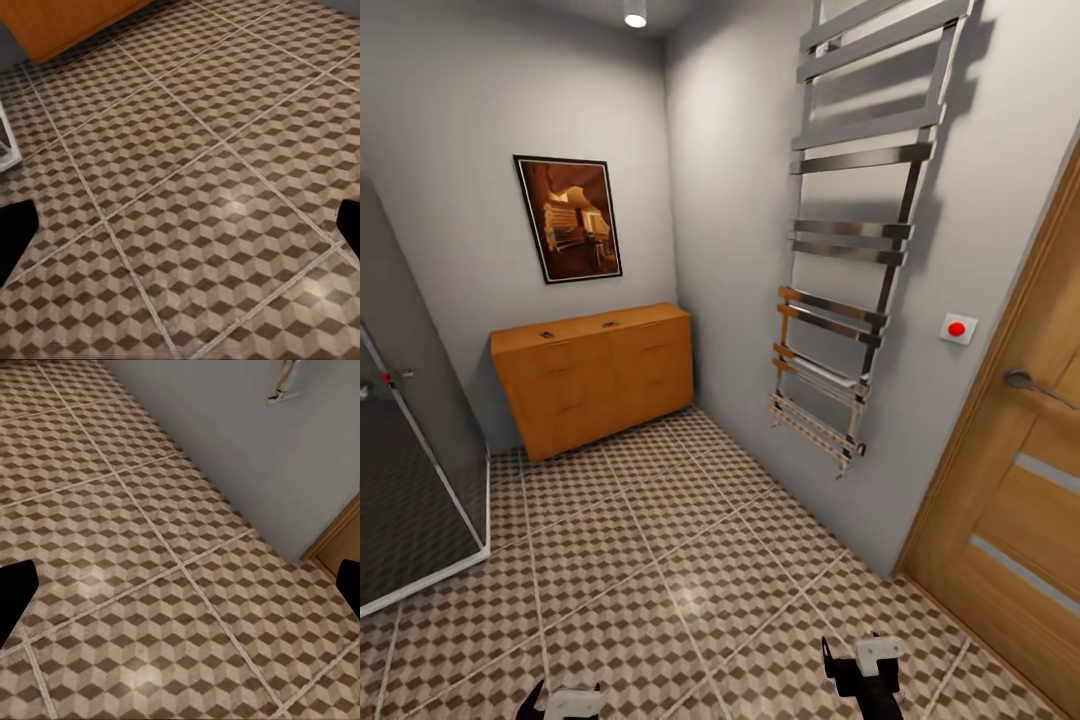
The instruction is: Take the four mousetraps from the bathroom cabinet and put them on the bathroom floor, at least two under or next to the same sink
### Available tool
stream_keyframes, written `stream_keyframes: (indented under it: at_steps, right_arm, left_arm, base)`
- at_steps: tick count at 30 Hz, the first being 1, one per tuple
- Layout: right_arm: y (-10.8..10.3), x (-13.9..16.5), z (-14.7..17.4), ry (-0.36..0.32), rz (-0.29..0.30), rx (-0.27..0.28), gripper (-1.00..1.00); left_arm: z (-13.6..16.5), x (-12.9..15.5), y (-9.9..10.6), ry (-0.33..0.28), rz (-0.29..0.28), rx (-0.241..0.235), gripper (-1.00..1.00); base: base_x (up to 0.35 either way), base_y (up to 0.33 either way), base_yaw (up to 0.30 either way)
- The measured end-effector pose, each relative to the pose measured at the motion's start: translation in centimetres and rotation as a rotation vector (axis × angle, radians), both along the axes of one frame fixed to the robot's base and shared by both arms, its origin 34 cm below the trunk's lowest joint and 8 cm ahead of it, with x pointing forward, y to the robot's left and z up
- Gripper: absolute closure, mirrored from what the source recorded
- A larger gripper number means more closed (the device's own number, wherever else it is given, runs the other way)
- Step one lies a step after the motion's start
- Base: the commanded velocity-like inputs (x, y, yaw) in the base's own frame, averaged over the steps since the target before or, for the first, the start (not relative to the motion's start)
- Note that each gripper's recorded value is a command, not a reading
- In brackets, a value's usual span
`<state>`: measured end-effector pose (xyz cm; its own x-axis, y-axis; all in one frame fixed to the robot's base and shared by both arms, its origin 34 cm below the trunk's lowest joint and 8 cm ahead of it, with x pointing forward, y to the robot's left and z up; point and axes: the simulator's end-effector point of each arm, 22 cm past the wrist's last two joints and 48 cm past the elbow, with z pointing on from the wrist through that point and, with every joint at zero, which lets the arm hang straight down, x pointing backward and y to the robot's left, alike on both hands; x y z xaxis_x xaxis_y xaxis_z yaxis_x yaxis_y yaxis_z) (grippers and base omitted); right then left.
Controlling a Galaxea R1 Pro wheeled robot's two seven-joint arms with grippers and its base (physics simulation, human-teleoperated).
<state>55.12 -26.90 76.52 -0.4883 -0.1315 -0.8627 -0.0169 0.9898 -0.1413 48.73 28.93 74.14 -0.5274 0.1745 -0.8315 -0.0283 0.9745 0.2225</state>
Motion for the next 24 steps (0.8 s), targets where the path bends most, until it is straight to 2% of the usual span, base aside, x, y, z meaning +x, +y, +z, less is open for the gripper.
stream_keyframes:
  at_steps: [15, 24]
  right_arm:
    - [0.00, 0.00, 0.01, 0.000, 0.000, 0.000, -1.00]
    - [0.00, -0.02, 0.03, -0.001, 0.000, 0.000, -1.00]
  left_arm:
    - [-0.04, -0.07, -0.28, 0.001, -0.001, -0.004, -1.00]
    - [-0.09, -0.20, -0.34, 0.003, -0.002, -0.004, -1.00]
  base:
    - [0.006, -0.002, 0.262]
    - [0.152, -0.101, 0.254]
